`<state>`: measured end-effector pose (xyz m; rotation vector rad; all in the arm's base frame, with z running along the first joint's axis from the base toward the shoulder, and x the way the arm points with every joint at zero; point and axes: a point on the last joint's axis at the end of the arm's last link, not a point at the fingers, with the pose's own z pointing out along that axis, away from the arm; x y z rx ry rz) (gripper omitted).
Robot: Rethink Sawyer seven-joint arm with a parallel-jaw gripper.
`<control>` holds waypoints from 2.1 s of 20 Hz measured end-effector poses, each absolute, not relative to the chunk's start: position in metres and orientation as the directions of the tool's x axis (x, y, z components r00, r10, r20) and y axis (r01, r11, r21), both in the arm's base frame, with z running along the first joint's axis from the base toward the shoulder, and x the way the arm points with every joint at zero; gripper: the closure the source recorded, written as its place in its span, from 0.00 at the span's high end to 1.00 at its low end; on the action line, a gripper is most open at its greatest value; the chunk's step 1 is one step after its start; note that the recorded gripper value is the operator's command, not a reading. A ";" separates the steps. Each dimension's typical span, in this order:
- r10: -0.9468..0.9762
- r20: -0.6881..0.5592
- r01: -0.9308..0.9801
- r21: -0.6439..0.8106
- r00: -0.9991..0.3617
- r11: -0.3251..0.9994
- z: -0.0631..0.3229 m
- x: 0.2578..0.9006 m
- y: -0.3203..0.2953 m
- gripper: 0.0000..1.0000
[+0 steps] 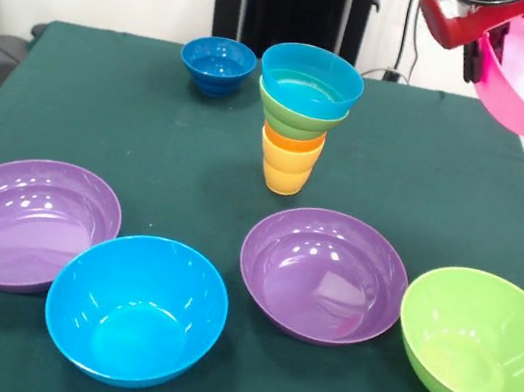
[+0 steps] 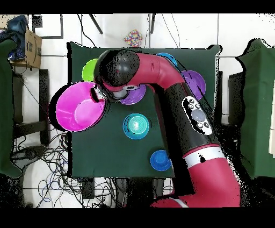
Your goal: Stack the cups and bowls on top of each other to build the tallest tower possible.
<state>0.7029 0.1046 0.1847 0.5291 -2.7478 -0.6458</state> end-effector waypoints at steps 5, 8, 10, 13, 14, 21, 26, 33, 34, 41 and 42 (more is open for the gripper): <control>-0.404 0.176 -0.267 0.513 -0.897 0.816 0.182 0.709 0.094 0.00; -0.398 0.168 -0.256 0.536 -0.902 0.805 0.180 0.715 0.087 0.00; -0.395 0.164 -0.250 0.547 -0.904 0.799 0.179 0.717 0.083 0.00; -0.390 0.159 -0.240 0.566 -0.907 0.789 0.178 0.720 0.076 0.00; -0.388 0.158 -0.236 0.574 -0.908 0.784 0.178 0.720 0.072 0.00; -0.394 0.166 -0.214 0.621 -0.904 0.754 0.183 0.721 0.051 0.00; -0.412 0.170 -0.215 0.645 -0.895 0.733 0.194 0.724 0.046 0.00; -0.442 0.163 -0.228 0.675 -0.882 0.702 0.203 0.732 0.050 0.00; -0.444 0.161 -0.228 0.678 -0.882 0.699 0.203 0.734 0.050 0.00; -0.453 0.144 -0.240 0.688 -0.880 0.685 0.204 0.753 0.041 0.00; -0.453 0.143 -0.241 0.687 -0.880 0.685 0.204 0.755 0.041 0.00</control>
